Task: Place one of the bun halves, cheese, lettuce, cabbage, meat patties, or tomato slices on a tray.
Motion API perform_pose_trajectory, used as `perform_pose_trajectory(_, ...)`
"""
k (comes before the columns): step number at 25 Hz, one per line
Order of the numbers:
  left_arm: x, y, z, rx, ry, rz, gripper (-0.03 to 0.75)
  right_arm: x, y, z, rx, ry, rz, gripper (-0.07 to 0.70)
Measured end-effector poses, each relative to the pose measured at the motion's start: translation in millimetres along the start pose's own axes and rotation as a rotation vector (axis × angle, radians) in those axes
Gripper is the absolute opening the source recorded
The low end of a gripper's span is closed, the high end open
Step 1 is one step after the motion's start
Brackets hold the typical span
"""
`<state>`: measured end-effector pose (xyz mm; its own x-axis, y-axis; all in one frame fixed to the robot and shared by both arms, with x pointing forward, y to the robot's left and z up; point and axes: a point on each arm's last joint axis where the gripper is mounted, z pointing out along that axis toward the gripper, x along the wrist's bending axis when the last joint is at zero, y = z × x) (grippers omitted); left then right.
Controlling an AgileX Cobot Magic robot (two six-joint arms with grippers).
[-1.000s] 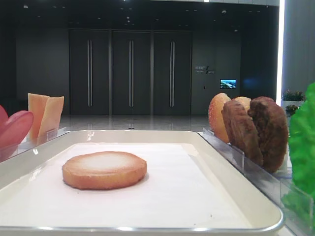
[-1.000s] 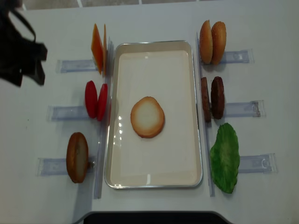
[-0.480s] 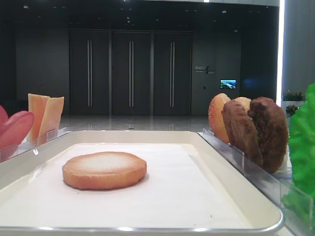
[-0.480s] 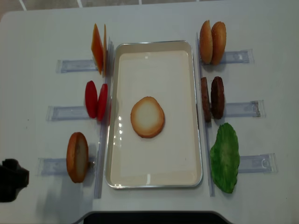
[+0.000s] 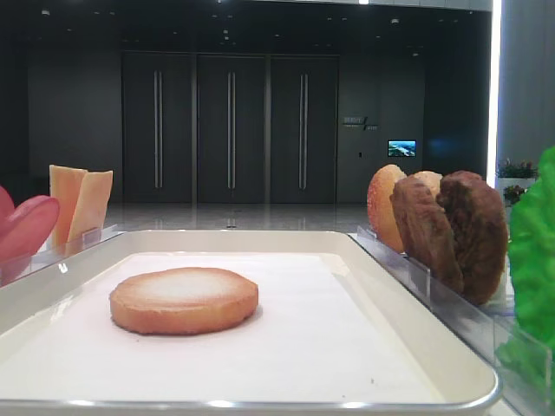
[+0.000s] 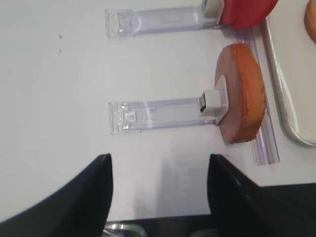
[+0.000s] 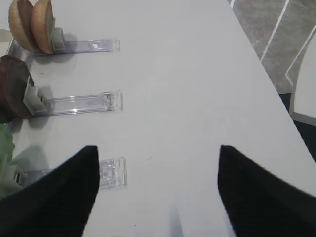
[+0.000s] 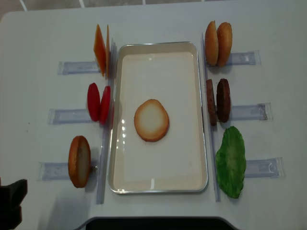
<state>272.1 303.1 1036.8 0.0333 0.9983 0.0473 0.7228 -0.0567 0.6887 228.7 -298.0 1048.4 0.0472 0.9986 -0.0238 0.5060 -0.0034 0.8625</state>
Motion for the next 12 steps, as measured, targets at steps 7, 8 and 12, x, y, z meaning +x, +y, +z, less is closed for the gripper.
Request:
perform_pose_trajectory(7,-0.5,-23,-27,-0.248,0.007,0.0,0.464,0,0,0,0.0,0.0,0.0,0.482)
perform_pose_trajectory(8,-0.6,-25,-29,-0.267,0.008,0.001,0.464,0,0,0,0.0,0.0,0.0,0.482)
perform_pose_trajectory(12,-0.8,-26,-30,-0.272,0.006,0.001,0.464,0,0,0,0.0,0.0,0.0,0.482)
